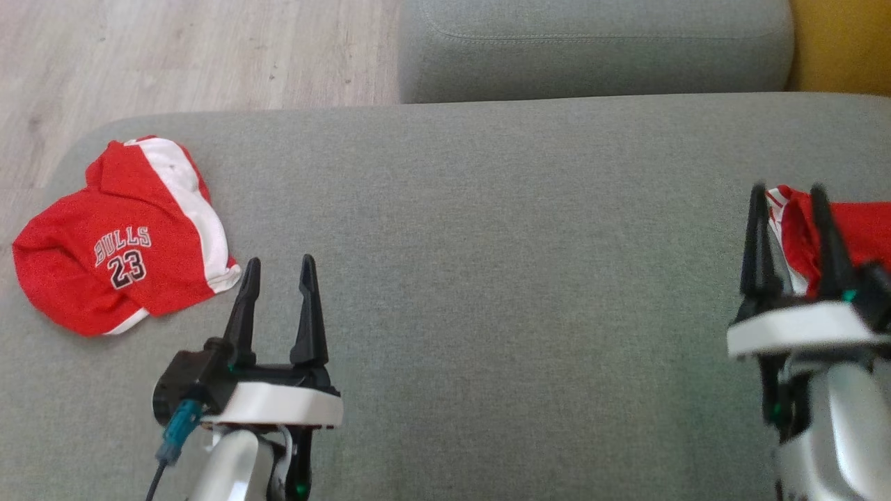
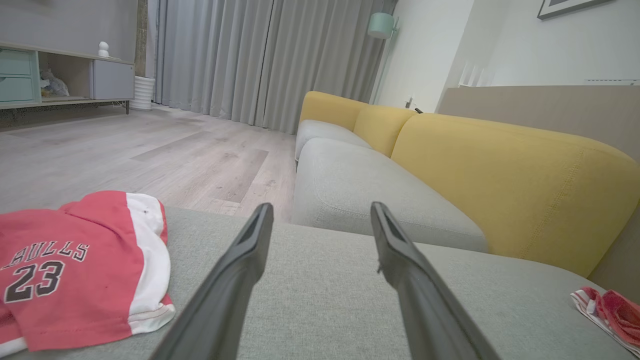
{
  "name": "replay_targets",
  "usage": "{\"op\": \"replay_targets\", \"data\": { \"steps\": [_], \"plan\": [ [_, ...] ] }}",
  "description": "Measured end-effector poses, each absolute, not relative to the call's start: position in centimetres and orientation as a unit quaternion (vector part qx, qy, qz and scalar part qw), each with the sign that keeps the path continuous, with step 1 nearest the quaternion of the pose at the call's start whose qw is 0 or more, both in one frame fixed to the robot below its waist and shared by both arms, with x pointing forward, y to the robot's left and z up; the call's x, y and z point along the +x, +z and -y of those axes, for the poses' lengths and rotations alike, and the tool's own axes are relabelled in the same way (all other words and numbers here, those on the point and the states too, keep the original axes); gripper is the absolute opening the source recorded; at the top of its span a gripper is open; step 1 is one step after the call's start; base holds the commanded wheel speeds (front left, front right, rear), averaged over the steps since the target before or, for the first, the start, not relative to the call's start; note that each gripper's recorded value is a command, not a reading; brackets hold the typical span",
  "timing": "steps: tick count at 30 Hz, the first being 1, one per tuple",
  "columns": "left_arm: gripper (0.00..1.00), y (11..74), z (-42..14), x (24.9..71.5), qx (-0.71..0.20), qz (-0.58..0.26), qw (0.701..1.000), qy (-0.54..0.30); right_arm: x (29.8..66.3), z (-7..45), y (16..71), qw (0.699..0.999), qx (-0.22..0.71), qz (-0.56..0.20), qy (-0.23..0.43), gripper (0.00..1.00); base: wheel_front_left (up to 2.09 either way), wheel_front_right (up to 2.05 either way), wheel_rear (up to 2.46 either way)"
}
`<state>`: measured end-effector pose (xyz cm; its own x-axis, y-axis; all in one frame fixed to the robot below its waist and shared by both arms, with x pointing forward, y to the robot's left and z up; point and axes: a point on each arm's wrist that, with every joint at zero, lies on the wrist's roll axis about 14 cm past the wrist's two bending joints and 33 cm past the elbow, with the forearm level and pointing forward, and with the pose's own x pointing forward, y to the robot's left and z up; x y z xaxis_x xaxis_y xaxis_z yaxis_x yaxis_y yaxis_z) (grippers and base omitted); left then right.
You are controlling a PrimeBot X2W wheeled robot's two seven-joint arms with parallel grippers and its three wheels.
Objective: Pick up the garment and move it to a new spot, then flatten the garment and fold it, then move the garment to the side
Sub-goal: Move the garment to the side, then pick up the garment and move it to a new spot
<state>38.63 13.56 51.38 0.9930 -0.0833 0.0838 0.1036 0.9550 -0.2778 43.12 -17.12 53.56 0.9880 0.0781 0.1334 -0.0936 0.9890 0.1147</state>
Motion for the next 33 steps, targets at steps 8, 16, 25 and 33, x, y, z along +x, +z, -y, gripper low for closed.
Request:
{"op": "replay_targets", "data": {
  "steps": [8, 16, 25, 33],
  "plan": [
    [1.00, 49.5, -13.9, 37.4, -0.143, 0.008, 0.989, -0.038, 39.5, 16.1, 47.5, 0.997, 0.062, -0.014, 0.051, 1.00, 0.00, 0.00, 0.00],
    [1.00, 48.9, -13.9, 37.3, -0.143, 0.000, 0.989, -0.037, 39.2, 15.8, 47.1, 0.996, 0.068, -0.020, 0.055, 1.00, 0.00, 0.00, 0.00],
    [1.00, 49.0, -14.5, 37.2, -0.142, 0.003, 0.989, -0.028, 39.4, 14.3, 47.4, 0.994, 0.073, -0.016, 0.077, 1.00, 0.00, 0.00, 0.00],
    [1.00, 49.6, -17.1, 35.9, -0.140, 0.016, 0.990, 0.011, 39.5, 10.2, 47.6, 0.988, 0.072, -0.017, 0.136, 1.00, 0.00, 0.00, 0.00]
  ]
}}
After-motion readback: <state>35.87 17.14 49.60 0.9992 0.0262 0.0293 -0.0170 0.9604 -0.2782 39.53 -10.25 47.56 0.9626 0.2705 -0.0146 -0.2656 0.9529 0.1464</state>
